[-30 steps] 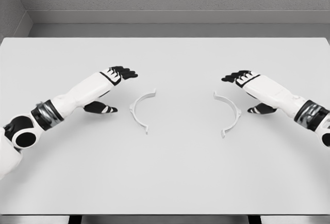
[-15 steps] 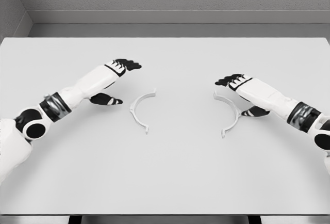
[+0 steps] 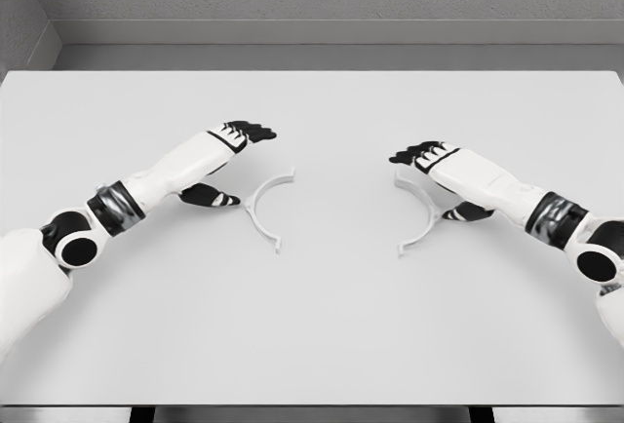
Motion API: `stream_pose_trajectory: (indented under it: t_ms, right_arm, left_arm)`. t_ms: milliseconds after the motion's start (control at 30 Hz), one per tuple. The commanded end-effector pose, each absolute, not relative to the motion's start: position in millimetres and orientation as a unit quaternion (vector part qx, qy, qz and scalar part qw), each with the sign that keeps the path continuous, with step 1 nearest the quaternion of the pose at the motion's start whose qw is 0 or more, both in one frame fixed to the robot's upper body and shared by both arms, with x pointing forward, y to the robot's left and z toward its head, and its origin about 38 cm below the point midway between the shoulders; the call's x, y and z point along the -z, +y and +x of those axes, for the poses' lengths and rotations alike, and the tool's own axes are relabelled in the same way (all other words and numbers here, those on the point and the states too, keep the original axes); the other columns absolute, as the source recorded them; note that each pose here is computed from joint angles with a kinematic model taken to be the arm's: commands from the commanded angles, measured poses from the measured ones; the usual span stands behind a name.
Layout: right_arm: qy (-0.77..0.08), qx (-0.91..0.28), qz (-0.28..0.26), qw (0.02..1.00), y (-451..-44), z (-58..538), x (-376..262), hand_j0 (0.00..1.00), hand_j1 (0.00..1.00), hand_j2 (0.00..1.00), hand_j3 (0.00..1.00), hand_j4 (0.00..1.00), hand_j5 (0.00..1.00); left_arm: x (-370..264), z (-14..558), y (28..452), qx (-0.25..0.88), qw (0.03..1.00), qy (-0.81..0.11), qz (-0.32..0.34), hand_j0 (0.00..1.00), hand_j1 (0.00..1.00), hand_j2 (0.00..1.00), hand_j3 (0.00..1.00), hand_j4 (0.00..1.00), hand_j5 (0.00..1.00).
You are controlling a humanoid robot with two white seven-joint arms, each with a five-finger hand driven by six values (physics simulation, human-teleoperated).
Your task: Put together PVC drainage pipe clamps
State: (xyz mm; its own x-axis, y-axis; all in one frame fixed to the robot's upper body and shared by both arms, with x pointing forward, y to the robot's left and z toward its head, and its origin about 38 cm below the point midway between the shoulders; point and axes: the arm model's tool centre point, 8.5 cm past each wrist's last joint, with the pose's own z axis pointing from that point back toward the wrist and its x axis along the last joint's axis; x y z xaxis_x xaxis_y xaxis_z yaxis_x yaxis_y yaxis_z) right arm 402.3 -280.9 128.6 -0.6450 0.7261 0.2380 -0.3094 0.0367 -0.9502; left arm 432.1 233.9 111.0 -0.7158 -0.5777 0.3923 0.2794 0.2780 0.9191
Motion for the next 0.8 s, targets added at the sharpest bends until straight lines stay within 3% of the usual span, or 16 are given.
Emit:
stream_pose_trajectory:
  t_ms: [0,767]
  right_arm:
    - [-0.61,-0.673,-0.166,0.384,-275,402,-129,1.0,1.0,1.0,1.0,1.0,1.0]
    - [-0.618,-0.676,-0.15,0.373,-228,416,-133,1.0,1.0,1.0,1.0,1.0,1.0]
  left_arm:
    - [-111,432,231,0.589,0.363,-0.716,0.101,1.0,1.0,1.0,1.0,1.0,1.0]
    - [-104,428,207,0.587,0.356,-0.722,0.085,1.0,1.0,1.0,1.0,1.0,1.0]
